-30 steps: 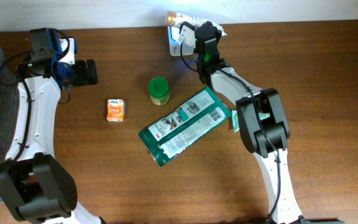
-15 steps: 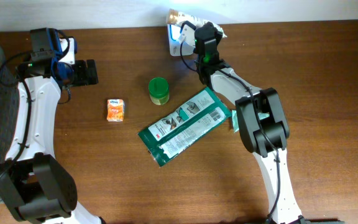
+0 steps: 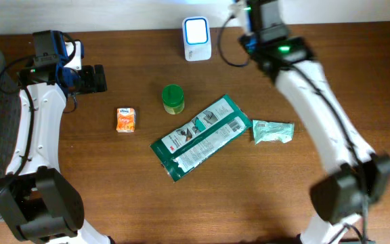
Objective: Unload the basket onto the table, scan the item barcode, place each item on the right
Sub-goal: 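Carry the tube right and set it down on the table, then move the right gripper to the light green pack and grasp it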
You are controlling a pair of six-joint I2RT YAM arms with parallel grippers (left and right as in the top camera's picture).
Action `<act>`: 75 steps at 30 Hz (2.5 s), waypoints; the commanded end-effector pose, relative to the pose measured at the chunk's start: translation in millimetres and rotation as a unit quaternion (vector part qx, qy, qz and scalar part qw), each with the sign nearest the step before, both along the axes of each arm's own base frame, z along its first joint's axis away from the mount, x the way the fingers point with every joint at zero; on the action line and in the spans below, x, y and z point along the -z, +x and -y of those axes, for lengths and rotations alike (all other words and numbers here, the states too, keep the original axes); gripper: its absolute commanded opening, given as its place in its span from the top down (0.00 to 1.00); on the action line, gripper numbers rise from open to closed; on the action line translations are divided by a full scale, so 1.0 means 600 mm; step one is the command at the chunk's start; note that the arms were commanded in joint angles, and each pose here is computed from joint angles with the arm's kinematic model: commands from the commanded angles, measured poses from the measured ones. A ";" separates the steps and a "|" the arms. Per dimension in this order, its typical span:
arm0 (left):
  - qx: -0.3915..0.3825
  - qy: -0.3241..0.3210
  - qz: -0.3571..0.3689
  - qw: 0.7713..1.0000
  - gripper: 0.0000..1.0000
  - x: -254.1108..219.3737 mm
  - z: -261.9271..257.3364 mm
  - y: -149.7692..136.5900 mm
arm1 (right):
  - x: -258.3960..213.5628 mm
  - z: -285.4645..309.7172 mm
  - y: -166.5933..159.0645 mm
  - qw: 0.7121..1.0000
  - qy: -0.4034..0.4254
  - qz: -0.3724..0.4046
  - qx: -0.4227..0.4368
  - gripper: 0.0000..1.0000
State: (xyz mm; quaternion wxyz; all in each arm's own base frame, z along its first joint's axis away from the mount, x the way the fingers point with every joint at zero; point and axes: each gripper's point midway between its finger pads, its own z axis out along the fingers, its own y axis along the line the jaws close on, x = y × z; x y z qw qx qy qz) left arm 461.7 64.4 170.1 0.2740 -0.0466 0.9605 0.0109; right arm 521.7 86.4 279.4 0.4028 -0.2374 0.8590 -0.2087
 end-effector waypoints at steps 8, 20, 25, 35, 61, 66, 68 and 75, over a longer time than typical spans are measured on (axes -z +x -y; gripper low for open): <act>0.001 0.004 0.007 1.000 0.01 -0.007 -0.003 0.007 | 0.103 0.172 -0.187 0.943 0.161 -0.237 0.171 0.96; 0.001 0.004 0.007 1.000 0.01 -0.007 -0.003 0.007 | 0.330 0.292 -0.272 0.836 0.374 -0.307 0.257 0.96; 0.001 0.004 0.007 1.000 0.01 -0.007 -0.003 0.007 | 0.364 0.323 -0.278 0.811 0.425 -0.296 0.272 0.96; 0.001 0.004 0.007 1.000 0.01 -0.007 -0.003 0.007 | 0.435 0.351 -0.291 0.788 0.414 -0.328 0.315 0.85; 0.001 0.004 0.007 1.000 0.01 -0.007 -0.003 0.007 | 0.264 0.119 -0.267 0.775 0.387 -0.432 0.250 0.96; 0.001 0.004 0.007 1.000 0.01 -0.007 -0.003 0.007 | 0.328 0.083 -0.284 0.785 0.333 -0.439 0.281 0.96; 0.001 0.004 0.006 1.000 0.01 -0.007 -0.003 0.007 | 0.357 0.083 -0.288 0.795 0.310 -0.432 0.291 0.96; 0.001 0.004 0.007 1.000 0.01 -0.007 -0.003 0.007 | 0.410 0.094 -0.311 0.798 0.284 -0.432 0.309 0.96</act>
